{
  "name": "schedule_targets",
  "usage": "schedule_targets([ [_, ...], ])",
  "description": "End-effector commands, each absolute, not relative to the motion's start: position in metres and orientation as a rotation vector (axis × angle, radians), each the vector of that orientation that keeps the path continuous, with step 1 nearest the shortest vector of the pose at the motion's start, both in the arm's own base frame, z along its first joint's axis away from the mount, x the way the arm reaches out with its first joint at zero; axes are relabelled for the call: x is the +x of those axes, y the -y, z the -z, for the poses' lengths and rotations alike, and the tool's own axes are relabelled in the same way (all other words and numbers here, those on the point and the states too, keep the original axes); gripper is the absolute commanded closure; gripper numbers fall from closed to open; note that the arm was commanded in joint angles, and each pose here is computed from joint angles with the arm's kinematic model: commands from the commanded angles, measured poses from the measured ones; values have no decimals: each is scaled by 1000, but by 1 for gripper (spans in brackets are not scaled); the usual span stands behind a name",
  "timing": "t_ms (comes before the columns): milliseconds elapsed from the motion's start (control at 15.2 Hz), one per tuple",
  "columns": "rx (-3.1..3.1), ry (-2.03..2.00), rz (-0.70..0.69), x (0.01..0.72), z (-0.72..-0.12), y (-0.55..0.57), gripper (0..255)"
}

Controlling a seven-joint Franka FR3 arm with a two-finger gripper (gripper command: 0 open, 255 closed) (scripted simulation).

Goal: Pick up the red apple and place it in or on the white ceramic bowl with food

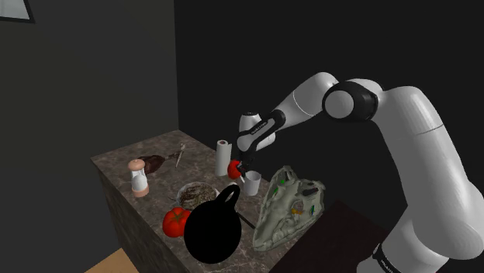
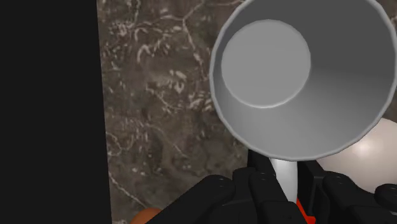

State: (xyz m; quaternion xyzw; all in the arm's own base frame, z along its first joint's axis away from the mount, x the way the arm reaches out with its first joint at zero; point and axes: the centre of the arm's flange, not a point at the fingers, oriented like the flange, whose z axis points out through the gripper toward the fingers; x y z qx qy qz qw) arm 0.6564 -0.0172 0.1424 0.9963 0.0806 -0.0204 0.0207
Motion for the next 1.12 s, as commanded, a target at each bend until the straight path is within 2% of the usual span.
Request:
schedule_targets([
  [0, 3089, -250, 64, 655, -153, 18, 255],
  [1056, 3089, -250, 64, 655, -237, 18, 255],
])
